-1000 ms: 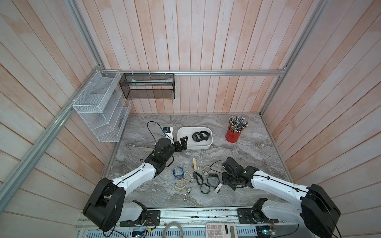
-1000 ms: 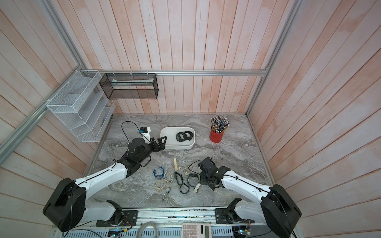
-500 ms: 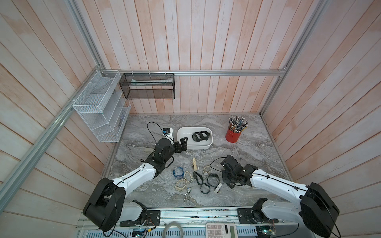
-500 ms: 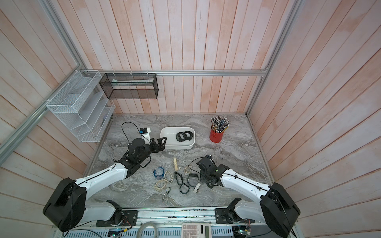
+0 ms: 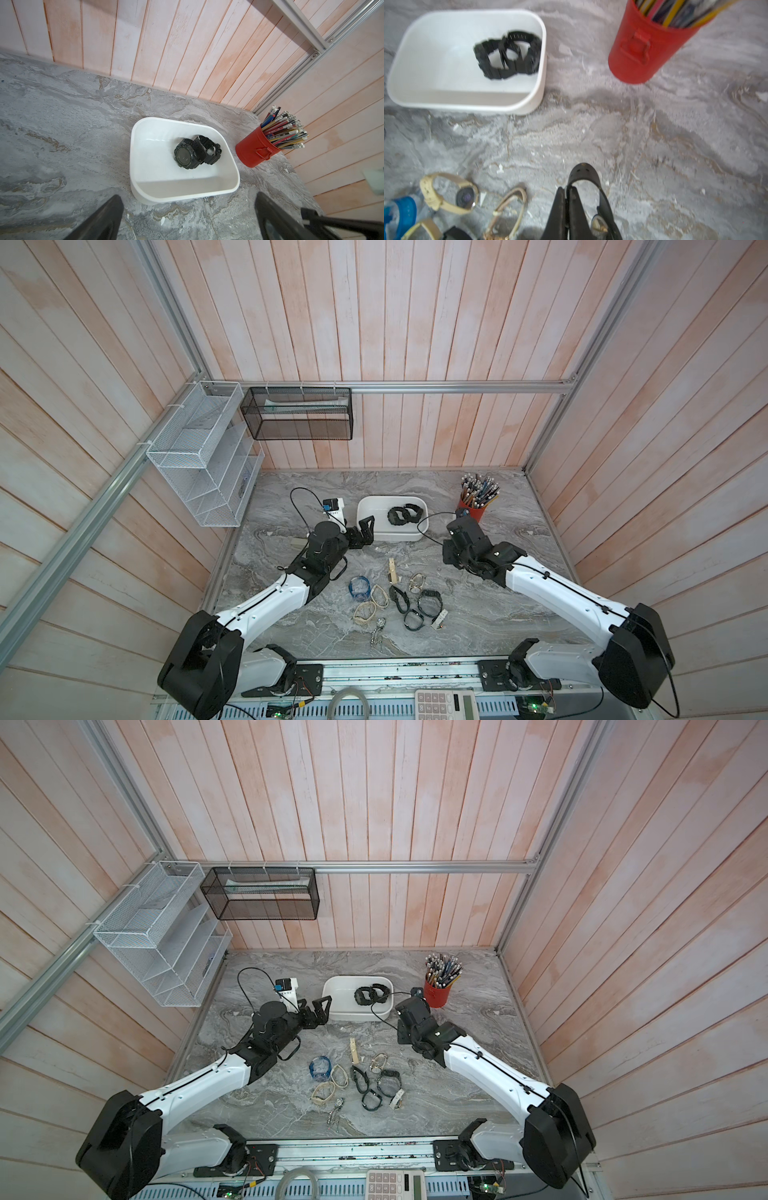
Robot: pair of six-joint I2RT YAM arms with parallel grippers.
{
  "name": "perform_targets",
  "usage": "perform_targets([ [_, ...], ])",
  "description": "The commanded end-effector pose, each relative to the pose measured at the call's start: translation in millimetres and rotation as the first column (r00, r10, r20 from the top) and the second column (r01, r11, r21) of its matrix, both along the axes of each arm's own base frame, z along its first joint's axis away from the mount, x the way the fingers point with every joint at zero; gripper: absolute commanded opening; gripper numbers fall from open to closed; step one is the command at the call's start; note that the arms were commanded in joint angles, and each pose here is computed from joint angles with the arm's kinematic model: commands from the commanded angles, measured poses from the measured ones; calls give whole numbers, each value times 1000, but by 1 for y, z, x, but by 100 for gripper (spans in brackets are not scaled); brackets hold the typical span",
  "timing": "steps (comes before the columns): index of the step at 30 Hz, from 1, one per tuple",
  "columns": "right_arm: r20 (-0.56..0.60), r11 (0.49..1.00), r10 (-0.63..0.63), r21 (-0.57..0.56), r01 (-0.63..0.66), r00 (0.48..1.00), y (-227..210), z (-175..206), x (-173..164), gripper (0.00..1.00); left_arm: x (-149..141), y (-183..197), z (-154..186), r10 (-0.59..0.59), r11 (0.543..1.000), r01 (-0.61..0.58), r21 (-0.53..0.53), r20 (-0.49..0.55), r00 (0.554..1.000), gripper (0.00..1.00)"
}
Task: Put the watch into the storage box
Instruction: Pick up the watch at the center of the board, then place the watch in the storage box.
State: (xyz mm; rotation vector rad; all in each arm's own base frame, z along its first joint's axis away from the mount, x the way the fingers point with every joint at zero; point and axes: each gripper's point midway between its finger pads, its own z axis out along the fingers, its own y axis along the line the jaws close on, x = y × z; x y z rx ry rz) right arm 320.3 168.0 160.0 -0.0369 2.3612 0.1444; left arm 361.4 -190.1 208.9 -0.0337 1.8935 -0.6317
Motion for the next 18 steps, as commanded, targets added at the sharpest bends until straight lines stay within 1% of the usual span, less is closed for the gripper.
perform_targets([
  [1, 128, 996, 77, 31, -81, 989, 28, 31, 37, 0, -13, 15, -14, 41, 999, -39, 23, -56, 998, 100],
  [6, 168, 990, 139, -30, -136, 976, 55, 40, 79, 0, -36, 28, -26, 46, 999, -45, 13, -87, 995, 100],
  [9, 179, 984, 180, -29, -178, 967, 72, 43, 99, 0, -42, 33, -31, 58, 998, -56, 23, -104, 993, 100],
  [14, 165, 974, 224, -54, -218, 960, 89, 29, 126, 0, -47, 37, -34, 68, 998, -66, 20, -121, 990, 100],
  [18, 139, 969, 247, -46, -243, 959, 100, 12, 142, 0, -48, 39, -36, 78, 997, -77, 15, -124, 989, 100],
])
